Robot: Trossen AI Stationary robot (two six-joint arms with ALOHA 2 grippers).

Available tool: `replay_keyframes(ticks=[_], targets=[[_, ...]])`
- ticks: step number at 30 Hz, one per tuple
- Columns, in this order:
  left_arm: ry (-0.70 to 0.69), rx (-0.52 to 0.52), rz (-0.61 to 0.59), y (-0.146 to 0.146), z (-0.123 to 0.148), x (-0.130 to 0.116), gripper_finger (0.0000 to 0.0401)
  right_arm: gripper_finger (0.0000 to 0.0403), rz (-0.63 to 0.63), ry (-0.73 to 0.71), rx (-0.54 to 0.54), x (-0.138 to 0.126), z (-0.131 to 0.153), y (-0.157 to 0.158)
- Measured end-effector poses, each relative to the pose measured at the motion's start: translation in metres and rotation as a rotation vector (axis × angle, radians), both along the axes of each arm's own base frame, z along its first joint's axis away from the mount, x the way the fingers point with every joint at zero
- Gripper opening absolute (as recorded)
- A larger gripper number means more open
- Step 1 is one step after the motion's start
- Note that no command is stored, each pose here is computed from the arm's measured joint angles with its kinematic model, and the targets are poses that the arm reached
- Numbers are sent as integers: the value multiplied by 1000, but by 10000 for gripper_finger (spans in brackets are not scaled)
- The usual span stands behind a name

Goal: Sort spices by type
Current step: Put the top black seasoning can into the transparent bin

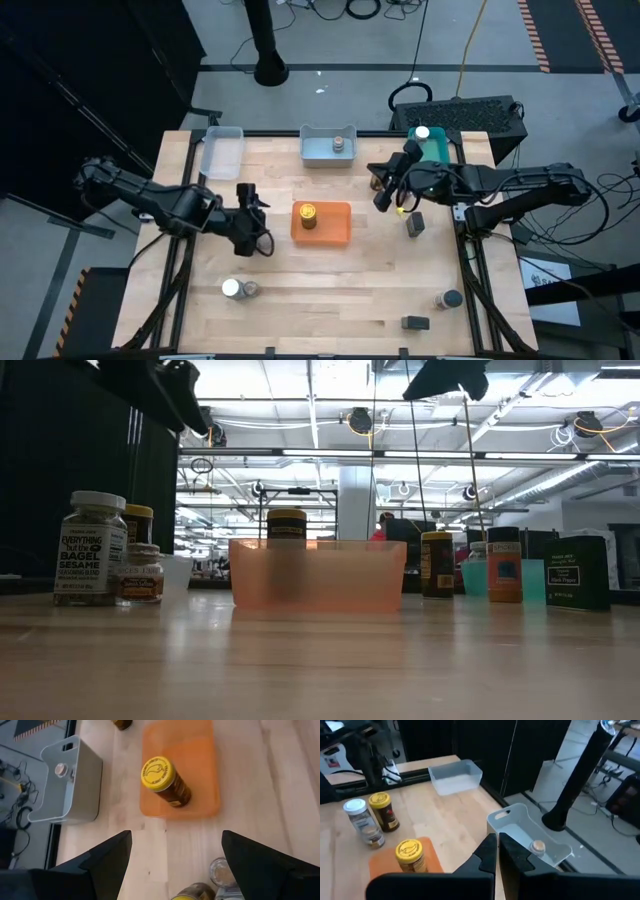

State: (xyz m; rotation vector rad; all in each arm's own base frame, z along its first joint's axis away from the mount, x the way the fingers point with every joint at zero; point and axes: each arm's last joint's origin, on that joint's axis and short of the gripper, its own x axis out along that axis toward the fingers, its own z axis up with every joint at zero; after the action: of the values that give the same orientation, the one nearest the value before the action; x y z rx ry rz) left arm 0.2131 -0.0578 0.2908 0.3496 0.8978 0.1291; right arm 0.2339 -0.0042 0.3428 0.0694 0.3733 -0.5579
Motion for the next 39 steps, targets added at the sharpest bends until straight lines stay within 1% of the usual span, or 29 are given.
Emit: replay_keyframes(ticks=[4,6,10,16,18,22,27,31,36,38,39], targets=[[-2,-5,18,3,0,1,316,0,-9,46,37,-2,-6,2],[-7,-26,49,5,0,1,316,0,-22,74,57,-3,-10,3],[8,-83,165,11,-3,-2,316,0,-49,115,87,-7,-15,2],[38,-159,314,16,-6,-8,316,0,-46,154,68,-9,-17,2],[34,-182,349,16,-7,-8,316,0,-36,165,52,-9,-17,2],[20,-263,407,15,-7,-8,316,0,-22,167,24,-8,-16,1],[23,-343,448,14,-8,-8,316,0,-9,157,-7,-6,-14,0],[25,-369,456,13,-8,-8,316,0,-2,152,-22,-5,-12,-1],[21,-365,456,13,-8,-8,316,0,7,122,-37,-3,-9,-1],[-4,-330,438,13,-6,-6,316,0,6,111,-36,-2,-8,-1],[-37,-292,422,14,-5,-4,316,0,4,105,-31,-2,-8,-1]])
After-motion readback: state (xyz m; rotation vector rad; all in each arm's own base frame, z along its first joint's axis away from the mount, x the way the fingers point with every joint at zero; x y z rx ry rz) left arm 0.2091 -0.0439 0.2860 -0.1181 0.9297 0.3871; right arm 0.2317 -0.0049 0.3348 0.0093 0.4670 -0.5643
